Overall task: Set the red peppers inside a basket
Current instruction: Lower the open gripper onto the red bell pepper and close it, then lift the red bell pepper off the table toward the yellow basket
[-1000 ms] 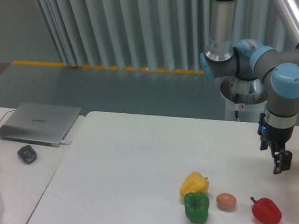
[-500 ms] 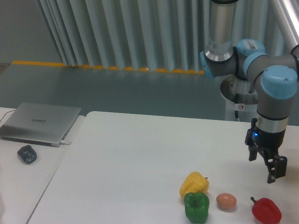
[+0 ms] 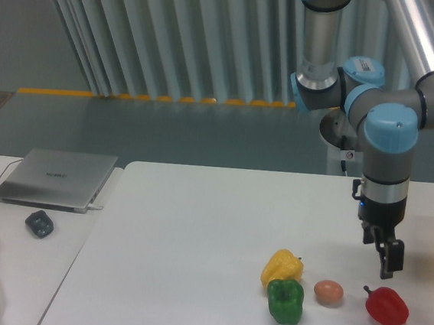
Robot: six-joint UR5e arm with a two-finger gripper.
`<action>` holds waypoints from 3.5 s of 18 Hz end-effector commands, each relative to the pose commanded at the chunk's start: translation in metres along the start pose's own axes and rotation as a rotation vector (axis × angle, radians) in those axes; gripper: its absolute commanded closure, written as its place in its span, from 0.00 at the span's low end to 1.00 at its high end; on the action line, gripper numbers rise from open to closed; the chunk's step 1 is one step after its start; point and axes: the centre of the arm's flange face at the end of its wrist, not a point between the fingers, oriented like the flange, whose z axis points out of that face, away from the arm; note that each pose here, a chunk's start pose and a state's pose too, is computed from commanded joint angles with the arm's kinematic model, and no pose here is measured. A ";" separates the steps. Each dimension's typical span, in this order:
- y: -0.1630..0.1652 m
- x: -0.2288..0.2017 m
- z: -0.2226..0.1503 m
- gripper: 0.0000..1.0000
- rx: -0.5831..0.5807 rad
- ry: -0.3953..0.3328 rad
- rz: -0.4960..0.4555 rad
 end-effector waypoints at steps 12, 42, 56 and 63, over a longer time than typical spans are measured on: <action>0.004 -0.023 0.045 0.00 -0.050 0.040 0.087; -0.014 -0.018 0.076 0.36 -0.051 0.098 0.103; -0.010 -0.013 0.041 0.51 -0.085 0.067 0.061; 0.018 0.014 -0.016 0.51 -0.072 0.096 0.028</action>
